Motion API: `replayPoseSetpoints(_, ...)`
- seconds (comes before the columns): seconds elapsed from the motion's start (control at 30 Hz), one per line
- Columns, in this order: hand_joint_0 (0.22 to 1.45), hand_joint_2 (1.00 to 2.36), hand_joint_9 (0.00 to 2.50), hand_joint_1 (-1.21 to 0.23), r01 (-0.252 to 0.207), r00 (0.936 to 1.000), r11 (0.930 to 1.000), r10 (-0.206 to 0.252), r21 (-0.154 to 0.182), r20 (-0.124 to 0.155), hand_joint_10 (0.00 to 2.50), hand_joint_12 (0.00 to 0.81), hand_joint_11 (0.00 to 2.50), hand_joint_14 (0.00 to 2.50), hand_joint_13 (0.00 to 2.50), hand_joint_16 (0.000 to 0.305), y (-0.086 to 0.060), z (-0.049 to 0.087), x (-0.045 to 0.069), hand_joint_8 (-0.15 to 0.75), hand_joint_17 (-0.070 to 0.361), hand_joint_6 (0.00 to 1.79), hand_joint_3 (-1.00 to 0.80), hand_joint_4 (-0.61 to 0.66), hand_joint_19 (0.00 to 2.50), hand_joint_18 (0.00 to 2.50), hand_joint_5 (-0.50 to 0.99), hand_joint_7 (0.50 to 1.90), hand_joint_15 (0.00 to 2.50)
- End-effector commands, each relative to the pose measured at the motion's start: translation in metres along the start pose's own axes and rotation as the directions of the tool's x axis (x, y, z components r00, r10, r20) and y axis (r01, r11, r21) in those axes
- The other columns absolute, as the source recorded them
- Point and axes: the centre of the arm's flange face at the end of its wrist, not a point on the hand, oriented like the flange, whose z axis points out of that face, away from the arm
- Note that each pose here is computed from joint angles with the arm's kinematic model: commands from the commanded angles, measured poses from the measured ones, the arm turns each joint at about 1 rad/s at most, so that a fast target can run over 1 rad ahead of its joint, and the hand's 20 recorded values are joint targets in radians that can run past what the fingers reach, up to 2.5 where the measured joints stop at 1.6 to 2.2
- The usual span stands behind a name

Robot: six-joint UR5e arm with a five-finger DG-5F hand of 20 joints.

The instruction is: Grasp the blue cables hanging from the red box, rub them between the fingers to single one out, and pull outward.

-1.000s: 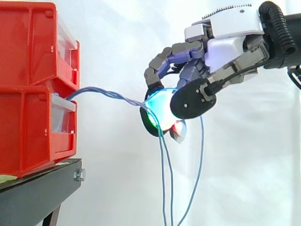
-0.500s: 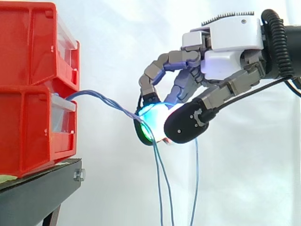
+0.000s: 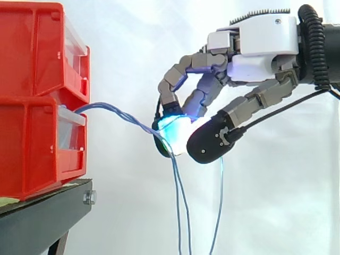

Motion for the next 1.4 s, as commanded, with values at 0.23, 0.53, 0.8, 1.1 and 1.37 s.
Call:
replayPoseSetpoints(0.23, 0.6, 1.02, 0.99, -0.78, 0.183, 0.9832, 0.9792, -0.182, -0.089, 0.01, 0.02, 0.337, 0.77, 0.02, 0.82, 0.042, 0.004, -0.002, 0.0, 0.24, 0.096, 0.92, -0.23, 0.05, 0.5, 0.64, -0.13, 1.01, 0.63)
replayPoseSetpoints(0.53, 0.6, 1.02, 0.99, -0.78, 0.066, 0.9966, 0.9921, -0.071, -0.107, -0.041, 0.02, 0.339, 0.75, 0.03, 0.82, 0.042, 0.009, -0.008, -0.003, 0.24, 0.095, 0.92, -0.23, 0.05, 0.49, 0.64, -0.13, 1.01, 0.63)
replayPoseSetpoints(0.8, 0.6, 1.02, 0.99, -0.78, 0.018, 0.9975, 0.9939, -0.025, -0.109, -0.066, 0.02, 0.338, 0.76, 0.03, 0.82, 0.042, 0.01, -0.011, -0.002, 0.237, 0.095, 0.92, -0.23, 0.05, 0.49, 0.64, -0.13, 1.02, 0.63)
replayPoseSetpoints(1.1, 0.6, 1.02, 0.99, -0.78, 0.185, 0.9802, 0.9738, -0.192, -0.133, -0.048, 0.02, 0.336, 0.75, 0.03, 0.82, 0.042, 0.005, -0.012, -0.001, 0.239, 0.095, 0.92, -0.23, 0.05, 0.49, 0.64, -0.13, 1.02, 0.63)
replayPoseSetpoints(1.37, 0.6, 1.02, 0.99, -0.78, 0.364, 0.9297, 0.9118, -0.368, -0.19, 0.015, 0.02, 0.338, 0.76, 0.03, 0.82, 0.042, 0.012, -0.011, -0.01, 0.242, 0.095, 0.92, -0.23, 0.05, 0.5, 0.64, -0.13, 1.02, 0.63)
